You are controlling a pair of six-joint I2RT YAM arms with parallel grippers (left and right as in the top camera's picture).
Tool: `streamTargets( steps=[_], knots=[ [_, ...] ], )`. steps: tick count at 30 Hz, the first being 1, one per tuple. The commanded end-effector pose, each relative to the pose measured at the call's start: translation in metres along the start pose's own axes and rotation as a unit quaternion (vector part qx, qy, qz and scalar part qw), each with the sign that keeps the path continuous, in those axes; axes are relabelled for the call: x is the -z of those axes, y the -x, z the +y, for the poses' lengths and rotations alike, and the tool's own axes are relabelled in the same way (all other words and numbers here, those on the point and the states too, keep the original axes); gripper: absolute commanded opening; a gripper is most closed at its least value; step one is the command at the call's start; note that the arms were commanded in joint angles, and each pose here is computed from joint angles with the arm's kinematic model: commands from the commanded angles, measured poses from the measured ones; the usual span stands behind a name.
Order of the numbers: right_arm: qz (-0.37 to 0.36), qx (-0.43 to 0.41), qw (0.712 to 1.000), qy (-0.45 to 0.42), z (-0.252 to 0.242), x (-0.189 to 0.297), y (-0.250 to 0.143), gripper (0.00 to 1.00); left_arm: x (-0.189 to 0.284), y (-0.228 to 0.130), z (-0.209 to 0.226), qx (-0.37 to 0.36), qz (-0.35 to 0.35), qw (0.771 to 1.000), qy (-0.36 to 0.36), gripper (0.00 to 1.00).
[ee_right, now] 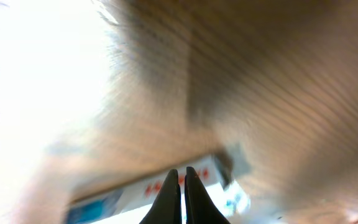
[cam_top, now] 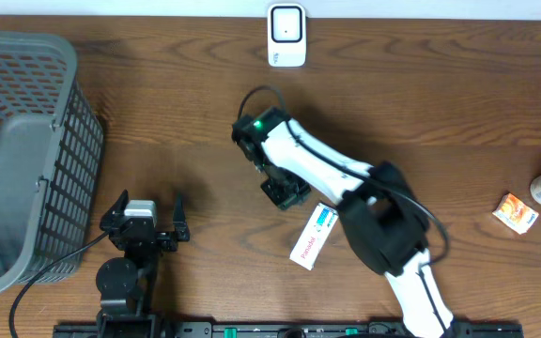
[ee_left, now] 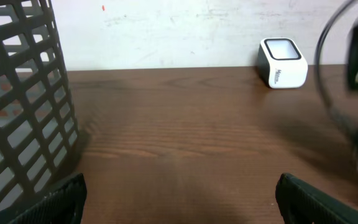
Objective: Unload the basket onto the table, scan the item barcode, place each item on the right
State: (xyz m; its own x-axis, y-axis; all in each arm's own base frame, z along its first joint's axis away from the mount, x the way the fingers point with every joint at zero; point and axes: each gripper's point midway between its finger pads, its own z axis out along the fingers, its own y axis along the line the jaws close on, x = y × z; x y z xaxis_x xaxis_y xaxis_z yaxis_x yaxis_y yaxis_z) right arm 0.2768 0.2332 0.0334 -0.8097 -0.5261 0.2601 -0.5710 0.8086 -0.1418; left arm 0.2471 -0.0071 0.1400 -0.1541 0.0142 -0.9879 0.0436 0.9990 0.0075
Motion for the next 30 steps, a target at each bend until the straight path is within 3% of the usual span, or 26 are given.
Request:
streamTargets(
  steps=[1,5,10,14,16,18,19,21,22,23,25,27,30],
  knots=[
    [-0.086,-0.126,0.987,0.045,-0.007,0.07,-0.004,0.02,0.0,-0.015,-0.003,0.004,0.025,1.0,-0.009,0.96],
    [-0.074,-0.22,0.972,0.041,-0.028,0.089,-0.032,0.02,0.0,-0.015,-0.003,0.004,0.025,1.0,-0.009,0.96],
    [-0.053,-0.255,0.965,0.014,-0.05,0.085,-0.046,0.02,0.0,-0.015,-0.003,0.004,0.025,1.0,-0.009,0.96],
    [-0.002,-0.257,0.966,0.013,-0.047,0.069,-0.065,0.24,0.0,-0.015,-0.003,0.004,0.025,1.0,-0.009,0.96],
    [0.03,-0.29,0.956,0.008,-0.044,0.06,-0.078,0.27,0.0,-0.015,-0.003,0.004,0.025,1.0,-0.009,0.96],
    [0.057,-0.322,0.945,0.004,-0.037,0.051,-0.089,0.47,0.0,-0.015,-0.003,0.004,0.025,1.0,-0.009,0.96],
    [0.069,-0.34,0.938,0.002,-0.032,0.045,-0.093,0.62,0.0,-0.015,-0.003,0.004,0.025,1.0,-0.009,0.96],
    [0.087,-0.37,0.925,0.008,-0.021,0.034,-0.098,0.72,0.0,-0.015,-0.003,0.004,0.025,1.0,-0.009,0.96],
    [0.095,-0.378,0.921,0.017,-0.014,0.028,-0.099,0.73,0.0,-0.015,-0.003,0.004,0.025,1.0,-0.009,0.96],
    [0.103,-0.381,0.918,0.03,-0.006,0.022,-0.1,0.63,0.0,-0.015,-0.003,0.004,0.025,1.0,-0.009,0.96],
    [0.116,-0.383,0.915,0.052,0.01,0.008,-0.101,0.26,0.0,-0.015,-0.003,0.004,0.025,1.0,-0.009,0.96],
    [0.127,-0.391,0.91,0.049,0.017,-0.003,-0.107,0.02,0.0,-0.015,-0.003,0.004,0.025,1.0,-0.009,0.96],
    [0.142,-0.394,0.908,0.024,0.02,-0.014,-0.12,0.02,0.0,-0.015,-0.003,0.004,0.025,1.0,-0.009,0.96]
  ],
)
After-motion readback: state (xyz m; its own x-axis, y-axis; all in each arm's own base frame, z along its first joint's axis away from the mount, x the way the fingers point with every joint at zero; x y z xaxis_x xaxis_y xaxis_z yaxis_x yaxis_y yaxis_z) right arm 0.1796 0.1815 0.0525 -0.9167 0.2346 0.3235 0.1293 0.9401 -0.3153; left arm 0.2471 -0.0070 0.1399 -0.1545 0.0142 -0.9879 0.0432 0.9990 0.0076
